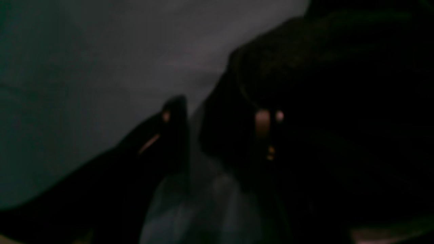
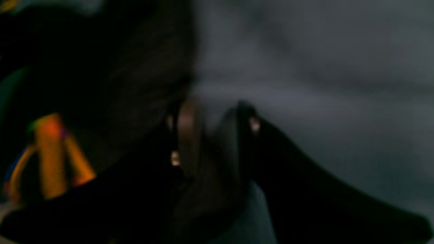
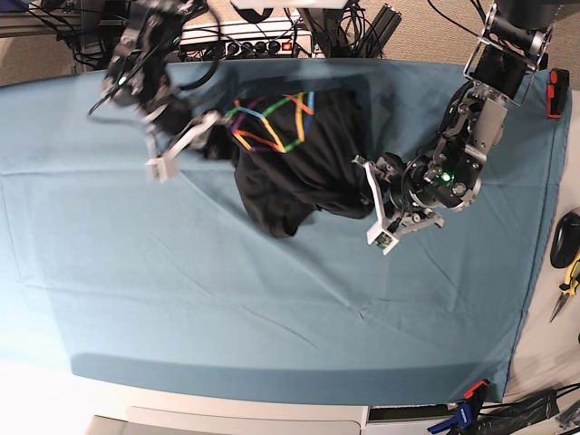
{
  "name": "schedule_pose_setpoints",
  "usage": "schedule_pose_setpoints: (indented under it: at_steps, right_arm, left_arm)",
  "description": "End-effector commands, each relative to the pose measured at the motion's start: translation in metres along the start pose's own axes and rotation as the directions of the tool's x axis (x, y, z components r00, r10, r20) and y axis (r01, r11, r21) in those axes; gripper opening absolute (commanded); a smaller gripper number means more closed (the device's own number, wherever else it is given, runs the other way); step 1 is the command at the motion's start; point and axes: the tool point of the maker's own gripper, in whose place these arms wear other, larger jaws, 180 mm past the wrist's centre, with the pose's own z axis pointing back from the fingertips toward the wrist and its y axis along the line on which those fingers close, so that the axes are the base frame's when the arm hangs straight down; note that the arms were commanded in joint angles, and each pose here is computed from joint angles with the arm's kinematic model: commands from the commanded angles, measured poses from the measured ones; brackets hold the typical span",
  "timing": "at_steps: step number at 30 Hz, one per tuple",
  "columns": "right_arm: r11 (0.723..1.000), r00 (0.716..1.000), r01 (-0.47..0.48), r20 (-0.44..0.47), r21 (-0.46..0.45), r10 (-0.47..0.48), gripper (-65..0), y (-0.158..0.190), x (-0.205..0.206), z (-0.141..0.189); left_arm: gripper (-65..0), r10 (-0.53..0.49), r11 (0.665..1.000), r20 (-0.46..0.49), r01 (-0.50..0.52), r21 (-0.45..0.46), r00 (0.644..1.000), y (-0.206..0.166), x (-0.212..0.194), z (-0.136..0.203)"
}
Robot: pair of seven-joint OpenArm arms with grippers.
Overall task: Fold the T-shirt properly
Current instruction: 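Lower the shirt onto the cloth and open both grippers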
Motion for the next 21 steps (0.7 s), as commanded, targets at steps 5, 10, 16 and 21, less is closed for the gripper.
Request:
schedule_pose_setpoints:
  at_steps: [5,10,16,21]
  right_arm:
    - [0.996,0.991,-0.085,0.101,-0.034,0.088,-45.8,-0.008,0.053,0.001]
    - [0.994,0.977,-0.104,0.187,-0.026,0.107,-45.8,-0.002,0.088,-0.001]
    - [0.993,0.971,-0.113,0.210,-0.025,0.116,-45.8,0.000,0.100,-0.002]
    - [0.993,0.972,-0.113,0.206,-0.026,0.116,-45.8,0.000,0.099,-0.002]
  left_arm:
    - [-37.1,-0.047,0.984,0.023,0.042,0.175,0.999,0.038,0.013,0.009]
    - [-37.1,-0.103,0.941,0.010,0.094,0.324,0.995,0.066,0.020,0.017]
    - [-37.1,-0.146,0.895,-0.009,0.136,0.425,0.989,0.089,0.025,0.027]
    - [-37.1,-0.144,0.892,-0.021,0.139,0.430,0.989,0.092,0.023,0.028]
